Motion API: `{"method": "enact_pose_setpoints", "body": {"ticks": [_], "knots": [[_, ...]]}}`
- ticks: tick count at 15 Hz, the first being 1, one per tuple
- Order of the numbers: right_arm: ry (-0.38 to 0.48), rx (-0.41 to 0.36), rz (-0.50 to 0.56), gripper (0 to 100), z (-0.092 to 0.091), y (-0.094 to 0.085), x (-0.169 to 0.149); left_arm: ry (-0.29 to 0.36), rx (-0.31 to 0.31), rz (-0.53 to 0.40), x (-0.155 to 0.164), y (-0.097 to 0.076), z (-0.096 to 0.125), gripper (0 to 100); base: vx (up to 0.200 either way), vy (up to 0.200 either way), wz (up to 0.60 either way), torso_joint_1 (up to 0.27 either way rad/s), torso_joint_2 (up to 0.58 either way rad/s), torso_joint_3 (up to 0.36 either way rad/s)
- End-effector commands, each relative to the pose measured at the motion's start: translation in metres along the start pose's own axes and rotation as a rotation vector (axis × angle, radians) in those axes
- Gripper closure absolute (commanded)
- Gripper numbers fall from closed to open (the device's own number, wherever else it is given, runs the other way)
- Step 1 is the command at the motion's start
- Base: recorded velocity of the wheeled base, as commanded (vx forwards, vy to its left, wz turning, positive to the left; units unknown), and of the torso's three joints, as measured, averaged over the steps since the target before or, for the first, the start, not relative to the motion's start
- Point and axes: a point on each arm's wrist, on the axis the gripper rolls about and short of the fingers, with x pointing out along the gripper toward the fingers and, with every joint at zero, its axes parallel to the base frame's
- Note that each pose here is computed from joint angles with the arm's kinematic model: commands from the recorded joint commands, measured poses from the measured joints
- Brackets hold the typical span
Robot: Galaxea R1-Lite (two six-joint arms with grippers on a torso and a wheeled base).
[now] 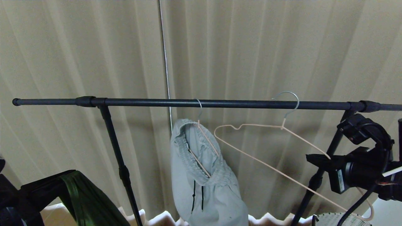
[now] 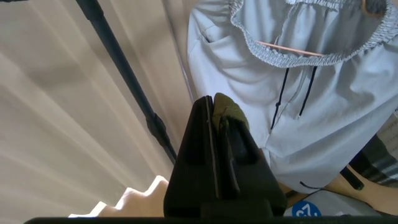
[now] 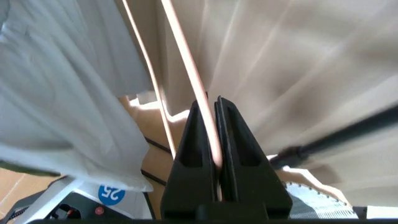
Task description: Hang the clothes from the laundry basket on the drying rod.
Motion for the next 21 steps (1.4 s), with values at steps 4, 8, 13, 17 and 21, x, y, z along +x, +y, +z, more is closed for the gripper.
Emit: {"method": "enact_pose_setpoints", "body": {"ticks": [4, 8, 13, 17, 21], "knots": [[-0.043, 0.0, -0.003, 100, -0.005, 0.0, -0.018, -0.013, 0.006, 0.005, -0.003, -0.001, 0.001, 100, -0.2, 0.0, 0.0, 0.008, 0.0, 0.008], [-0.041, 0.0, -0.004, 100, -0.01, 0.0, -0.022, -0.029, 0.01, 0.009, -0.006, -0.001, 0.002, 100, -0.2, 0.0, 0.0, -0.004, 0.0, 0.005], [-0.03, 0.002, -0.002, 100, -0.019, 0.0, -0.025, -0.014, 0.016, 0.01, -0.005, -0.001, -0.002, 100, -0.2, 0.0, 0.0, 0.001, 0.0, 0.001], [-0.039, 0.002, -0.002, 100, -0.026, 0.001, -0.033, 0.015, 0.076, -0.004, -0.006, -0.005, -0.012, 100, -0.15, 0.0, 0.0, 0.004, 0.0, 0.001], [-0.026, 0.04, 0.026, 100, -0.033, 0.005, -0.032, 0.015, 0.178, -0.01, 0.001, -0.002, -0.005, 100, 0.0, 0.0, 0.0, 0.0, 0.0, 0.0]]}}
